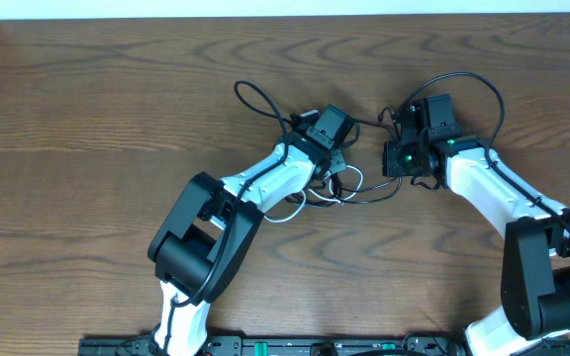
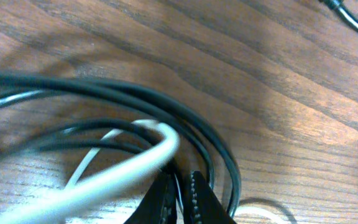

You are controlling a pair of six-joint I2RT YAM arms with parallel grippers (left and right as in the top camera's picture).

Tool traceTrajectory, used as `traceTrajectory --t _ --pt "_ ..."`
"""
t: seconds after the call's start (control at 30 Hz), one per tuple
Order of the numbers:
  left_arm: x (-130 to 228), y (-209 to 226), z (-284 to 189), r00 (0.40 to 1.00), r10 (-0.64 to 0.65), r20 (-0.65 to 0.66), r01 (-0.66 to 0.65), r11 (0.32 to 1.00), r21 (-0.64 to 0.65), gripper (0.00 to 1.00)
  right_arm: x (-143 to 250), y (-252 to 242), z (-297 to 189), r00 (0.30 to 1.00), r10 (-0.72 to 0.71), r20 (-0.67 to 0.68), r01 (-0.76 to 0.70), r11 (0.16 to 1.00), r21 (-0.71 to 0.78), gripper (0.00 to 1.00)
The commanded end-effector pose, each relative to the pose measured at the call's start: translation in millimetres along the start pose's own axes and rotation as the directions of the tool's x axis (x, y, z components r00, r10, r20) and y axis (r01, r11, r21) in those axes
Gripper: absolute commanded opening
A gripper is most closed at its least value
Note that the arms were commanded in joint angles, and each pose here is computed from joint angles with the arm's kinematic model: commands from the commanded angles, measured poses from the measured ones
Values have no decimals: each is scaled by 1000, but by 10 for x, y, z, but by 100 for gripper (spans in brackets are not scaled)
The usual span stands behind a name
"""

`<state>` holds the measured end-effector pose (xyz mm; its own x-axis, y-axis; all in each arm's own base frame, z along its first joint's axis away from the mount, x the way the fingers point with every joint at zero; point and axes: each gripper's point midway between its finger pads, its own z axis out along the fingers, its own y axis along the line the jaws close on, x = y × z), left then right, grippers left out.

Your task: Untangle cables

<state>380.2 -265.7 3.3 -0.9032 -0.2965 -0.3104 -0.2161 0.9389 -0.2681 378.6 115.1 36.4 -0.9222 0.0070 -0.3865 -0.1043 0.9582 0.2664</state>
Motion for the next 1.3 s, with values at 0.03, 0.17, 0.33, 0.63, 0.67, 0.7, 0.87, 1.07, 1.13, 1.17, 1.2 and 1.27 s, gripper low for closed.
traceTrajectory --t 0.03,0.17,0.33,0.63,0.67,0.7,0.87,1.07,1.13,1.17,1.2,1.27 --pt "189 231 161 998 10 -59 -15 996 -85 8 -64 30 -64 1000 -3 26 3 1000 4 1" --pt "118 199 28 995 90 -50 -93 993 -66 8 -64 30 -64 1000 -3 26 3 1000 4 1" --pt "-22 128 -248 988 153 -14 -154 988 -32 17 -65 30 -64 1000 -3 27 3 1000 4 1" --pt "5 277 -268 993 110 -43 -114 990 -79 40 -64 30 -64 1000 -3 26 3 1000 4 1" --pt "-14 297 -267 994 102 -42 -105 991 -81 40 -65 30 -64 1000 -3 27 3 1000 4 1" --pt "-29 320 -265 995 86 -41 -90 992 -85 41 -65 30 -64 1000 -3 26 3 1000 4 1" --pt "-19 379 -238 999 12 -40 -16 995 -98 42 -64 30 -64 1000 -3 26 3 1000 4 1" --pt "33 423 -79 996 -86 -32 82 991 -104 58 -64 30 -64 1000 -3 26 3 1000 4 1" --pt "66 454 -27 994 -99 -41 94 989 -117 59 -64 30 -64 1000 -3 26 3 1000 4 1" --pt "82 471 -1 994 -99 -46 92 988 -124 59 -64 30 -64 1000 -3 26 3 1000 4 1" --pt "97 485 22 994 -99 -50 91 987 -130 59 -64 30 -64 1000 -3 26 3 1000 4 1" --pt "142 503 66 993 -100 -68 90 987 -136 60 -63 31 -64 1000 -3 26 3 1000 3 1"
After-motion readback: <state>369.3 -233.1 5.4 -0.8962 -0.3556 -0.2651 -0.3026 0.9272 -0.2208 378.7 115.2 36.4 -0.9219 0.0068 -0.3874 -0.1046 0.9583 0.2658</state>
